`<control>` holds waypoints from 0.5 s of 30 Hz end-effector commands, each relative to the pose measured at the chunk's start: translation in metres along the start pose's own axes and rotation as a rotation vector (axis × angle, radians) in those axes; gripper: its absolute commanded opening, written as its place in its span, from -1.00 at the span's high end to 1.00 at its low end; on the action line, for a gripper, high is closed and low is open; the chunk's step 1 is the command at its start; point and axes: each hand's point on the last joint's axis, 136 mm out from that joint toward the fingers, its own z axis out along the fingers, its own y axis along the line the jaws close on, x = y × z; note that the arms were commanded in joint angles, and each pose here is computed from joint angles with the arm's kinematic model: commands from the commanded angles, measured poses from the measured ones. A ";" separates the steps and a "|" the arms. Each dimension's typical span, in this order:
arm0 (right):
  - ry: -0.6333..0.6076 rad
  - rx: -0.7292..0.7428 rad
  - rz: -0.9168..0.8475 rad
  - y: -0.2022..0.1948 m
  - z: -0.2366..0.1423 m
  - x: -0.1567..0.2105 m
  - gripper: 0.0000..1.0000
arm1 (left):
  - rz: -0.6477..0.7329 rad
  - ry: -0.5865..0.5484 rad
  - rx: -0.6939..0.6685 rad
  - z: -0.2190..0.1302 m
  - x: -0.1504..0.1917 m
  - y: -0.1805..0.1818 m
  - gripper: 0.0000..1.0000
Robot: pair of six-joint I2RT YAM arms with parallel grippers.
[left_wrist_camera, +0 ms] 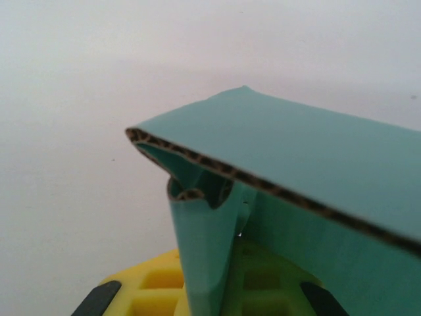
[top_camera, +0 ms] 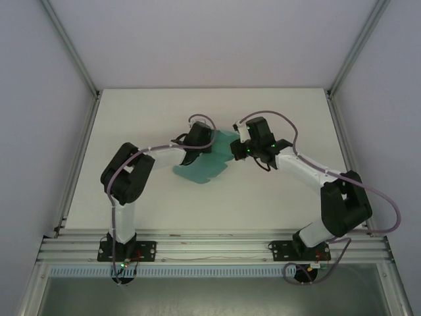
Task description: Assemble paper box
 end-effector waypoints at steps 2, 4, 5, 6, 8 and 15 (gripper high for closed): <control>-0.032 0.000 -0.008 0.008 -0.019 -0.007 1.00 | 0.007 0.048 -0.497 0.008 0.019 0.105 1.00; -0.035 -0.006 -0.010 0.010 -0.018 -0.007 1.00 | 0.002 0.055 -0.516 0.008 0.018 0.106 1.00; -0.038 -0.004 -0.008 0.009 -0.018 -0.008 1.00 | -0.002 0.049 -0.529 0.008 0.018 0.107 1.00; -0.042 -0.005 -0.006 0.009 -0.018 -0.009 1.00 | -0.012 0.042 -0.538 0.008 0.017 0.108 1.00; -0.048 -0.008 -0.011 0.010 -0.019 -0.011 1.00 | -0.005 0.054 -0.547 0.010 0.017 0.108 1.00; -0.070 -0.016 -0.009 0.011 -0.016 -0.011 1.00 | -0.024 0.082 -0.303 0.022 0.018 0.068 0.82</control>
